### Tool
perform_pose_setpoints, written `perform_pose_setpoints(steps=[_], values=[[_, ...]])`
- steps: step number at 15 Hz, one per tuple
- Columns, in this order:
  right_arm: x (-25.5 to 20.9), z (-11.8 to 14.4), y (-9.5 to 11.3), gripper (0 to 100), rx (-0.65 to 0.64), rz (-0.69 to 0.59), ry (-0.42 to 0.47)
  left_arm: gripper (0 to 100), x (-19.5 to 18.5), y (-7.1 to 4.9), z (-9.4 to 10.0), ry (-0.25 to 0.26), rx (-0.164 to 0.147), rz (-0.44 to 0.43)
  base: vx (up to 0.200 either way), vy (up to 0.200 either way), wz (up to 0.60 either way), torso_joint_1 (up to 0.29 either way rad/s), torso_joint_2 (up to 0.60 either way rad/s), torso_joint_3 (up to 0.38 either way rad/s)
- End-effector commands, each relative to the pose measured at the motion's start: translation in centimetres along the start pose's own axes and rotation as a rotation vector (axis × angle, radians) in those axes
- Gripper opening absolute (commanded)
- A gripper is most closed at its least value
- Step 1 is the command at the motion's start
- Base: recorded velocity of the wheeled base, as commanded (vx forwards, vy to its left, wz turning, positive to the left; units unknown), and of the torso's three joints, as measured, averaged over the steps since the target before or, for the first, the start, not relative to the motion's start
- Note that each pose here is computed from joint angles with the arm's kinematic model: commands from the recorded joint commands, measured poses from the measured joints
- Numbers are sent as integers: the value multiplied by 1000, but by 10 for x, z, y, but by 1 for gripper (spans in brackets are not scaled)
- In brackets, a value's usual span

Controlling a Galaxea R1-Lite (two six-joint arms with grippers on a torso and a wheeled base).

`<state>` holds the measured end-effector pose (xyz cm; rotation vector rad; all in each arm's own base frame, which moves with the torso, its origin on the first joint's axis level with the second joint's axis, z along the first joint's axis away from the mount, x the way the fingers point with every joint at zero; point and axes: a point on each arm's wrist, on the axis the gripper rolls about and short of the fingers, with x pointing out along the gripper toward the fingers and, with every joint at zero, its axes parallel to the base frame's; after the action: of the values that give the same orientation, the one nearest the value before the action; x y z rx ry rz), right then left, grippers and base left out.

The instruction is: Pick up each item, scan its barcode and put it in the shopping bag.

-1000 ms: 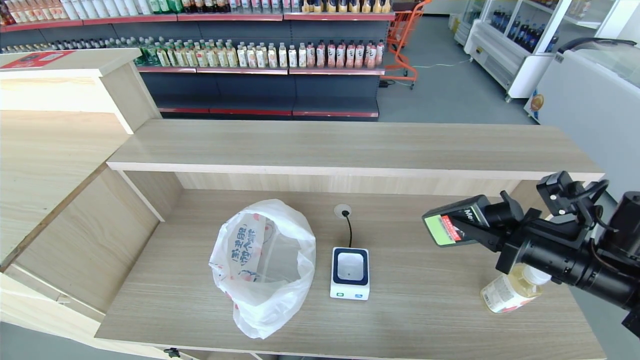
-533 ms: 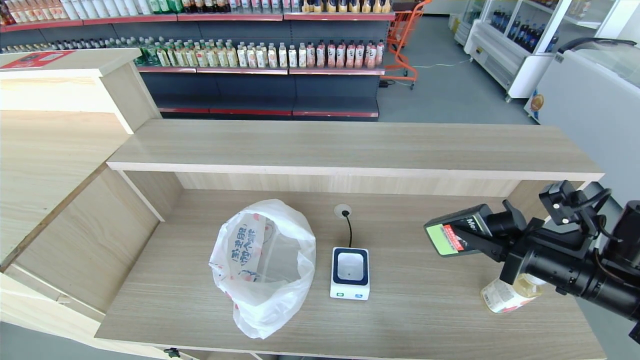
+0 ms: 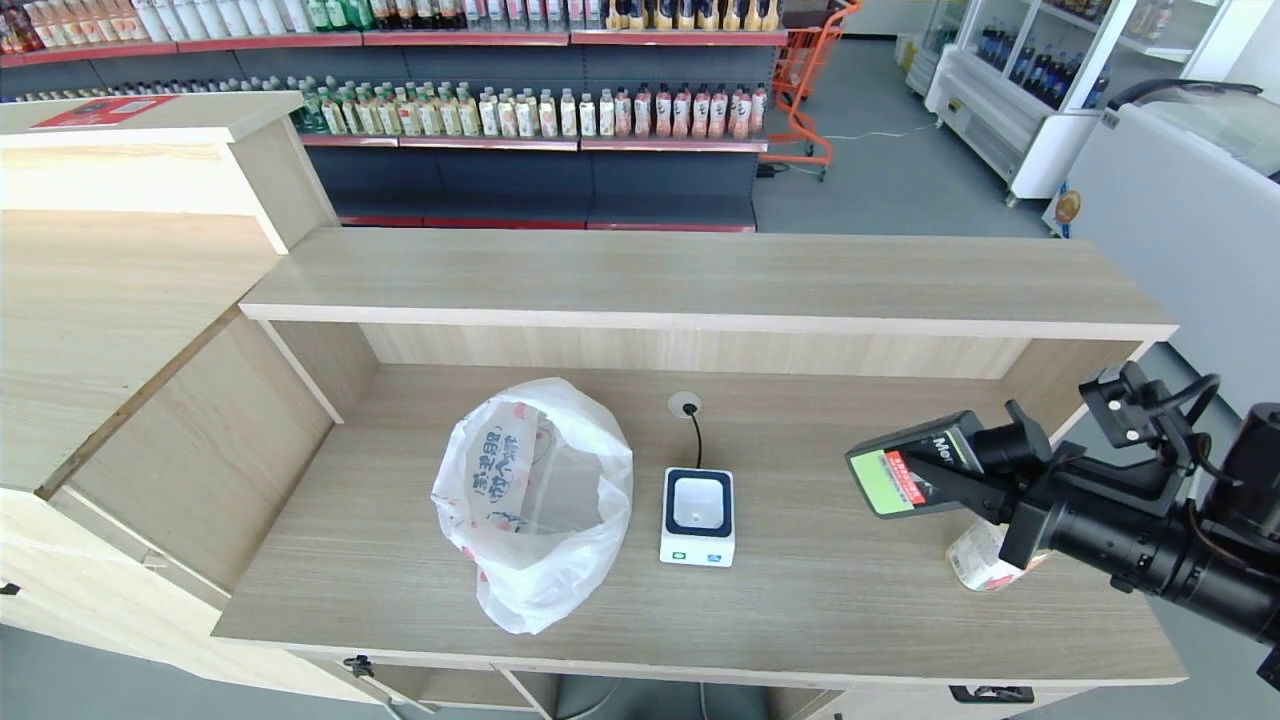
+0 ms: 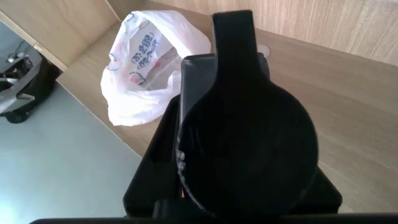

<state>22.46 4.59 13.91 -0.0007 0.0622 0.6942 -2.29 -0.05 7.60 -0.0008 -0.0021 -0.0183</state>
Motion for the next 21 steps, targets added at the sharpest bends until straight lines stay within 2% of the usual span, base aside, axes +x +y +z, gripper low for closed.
perform_pose_setpoints(steps=[1,10,13,18,21], values=[[1,-1,-1,0,15,-1,3,100,0,0,0,1,1,0,0,0,0,0,0,0],[16,1,-8,0,84,9,-3,100,0,0,0,1,1,0,0,200,0,10,6,1],[38,0,-6,0,136,56,3,100,0,0,0,-1,-1,0,0,0,0,0,0,0],[101,-42,-1,0,181,146,111,100,0,0,0,-1,-1,1,0,0,0,0,0,0],[143,-73,-13,0,197,146,157,100,0,0,0,-1,-1,0,0,0,0,0,0,0]])
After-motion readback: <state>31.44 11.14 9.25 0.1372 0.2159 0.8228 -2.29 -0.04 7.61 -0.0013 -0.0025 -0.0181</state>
